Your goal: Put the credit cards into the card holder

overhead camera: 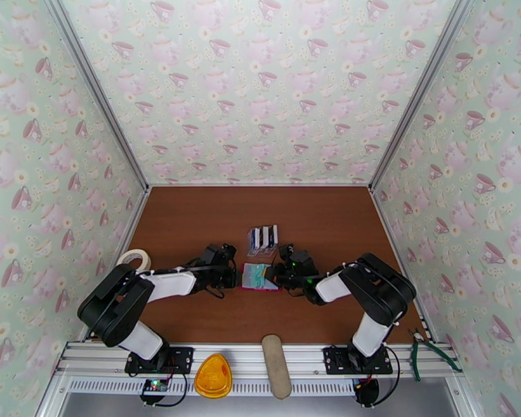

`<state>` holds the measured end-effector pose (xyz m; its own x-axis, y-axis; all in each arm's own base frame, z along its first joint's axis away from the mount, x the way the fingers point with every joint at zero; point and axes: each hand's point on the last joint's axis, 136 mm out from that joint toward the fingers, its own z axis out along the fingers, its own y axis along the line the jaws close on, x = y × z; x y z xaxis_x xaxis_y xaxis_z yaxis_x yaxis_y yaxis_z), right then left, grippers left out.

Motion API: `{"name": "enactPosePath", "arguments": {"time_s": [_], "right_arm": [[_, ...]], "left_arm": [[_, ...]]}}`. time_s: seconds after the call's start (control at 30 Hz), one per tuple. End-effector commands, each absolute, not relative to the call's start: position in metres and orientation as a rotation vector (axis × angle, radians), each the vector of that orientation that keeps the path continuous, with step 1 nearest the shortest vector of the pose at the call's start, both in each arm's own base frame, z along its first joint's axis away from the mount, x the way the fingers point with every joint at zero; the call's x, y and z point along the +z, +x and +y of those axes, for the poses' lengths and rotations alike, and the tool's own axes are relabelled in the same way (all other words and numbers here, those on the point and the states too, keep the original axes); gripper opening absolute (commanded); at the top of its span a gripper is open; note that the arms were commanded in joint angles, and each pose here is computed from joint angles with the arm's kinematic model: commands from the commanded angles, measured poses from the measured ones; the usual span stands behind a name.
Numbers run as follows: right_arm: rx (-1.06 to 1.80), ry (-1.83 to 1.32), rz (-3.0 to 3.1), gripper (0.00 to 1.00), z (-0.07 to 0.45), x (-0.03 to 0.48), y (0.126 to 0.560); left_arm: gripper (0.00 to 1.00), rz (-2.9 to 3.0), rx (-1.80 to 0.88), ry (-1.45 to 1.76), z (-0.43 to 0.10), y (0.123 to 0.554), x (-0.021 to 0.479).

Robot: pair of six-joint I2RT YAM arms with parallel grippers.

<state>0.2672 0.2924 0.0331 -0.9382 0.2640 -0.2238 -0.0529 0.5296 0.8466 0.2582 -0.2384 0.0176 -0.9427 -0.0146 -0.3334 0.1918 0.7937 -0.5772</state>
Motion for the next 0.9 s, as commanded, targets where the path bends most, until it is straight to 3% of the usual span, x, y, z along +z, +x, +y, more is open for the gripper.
{"name": "enactPosePath", "arguments": {"time_s": [0.0, 0.23, 0.47, 0.87], "right_arm": [[1.253, 0.198, 2.556, 0.16, 0.285, 0.015, 0.260], [1.045, 0.147, 2.643, 0.29, 0.278, 0.018, 0.261], [0.803, 0.055, 2.717, 0.30, 0.277, 0.020, 0.263], [0.695, -0.057, 2.756, 0.29, 0.295, 0.023, 0.262]], "left_arm": [[0.19, 2.791, -0.846, 0.114, -0.226, 0.230, -0.007], [0.19, 2.787, -0.860, 0.111, -0.227, 0.230, -0.006], [0.19, 2.786, -0.890, 0.110, -0.231, 0.227, -0.004], [0.18, 2.781, -0.899, 0.118, -0.233, 0.228, -0.004]]}}
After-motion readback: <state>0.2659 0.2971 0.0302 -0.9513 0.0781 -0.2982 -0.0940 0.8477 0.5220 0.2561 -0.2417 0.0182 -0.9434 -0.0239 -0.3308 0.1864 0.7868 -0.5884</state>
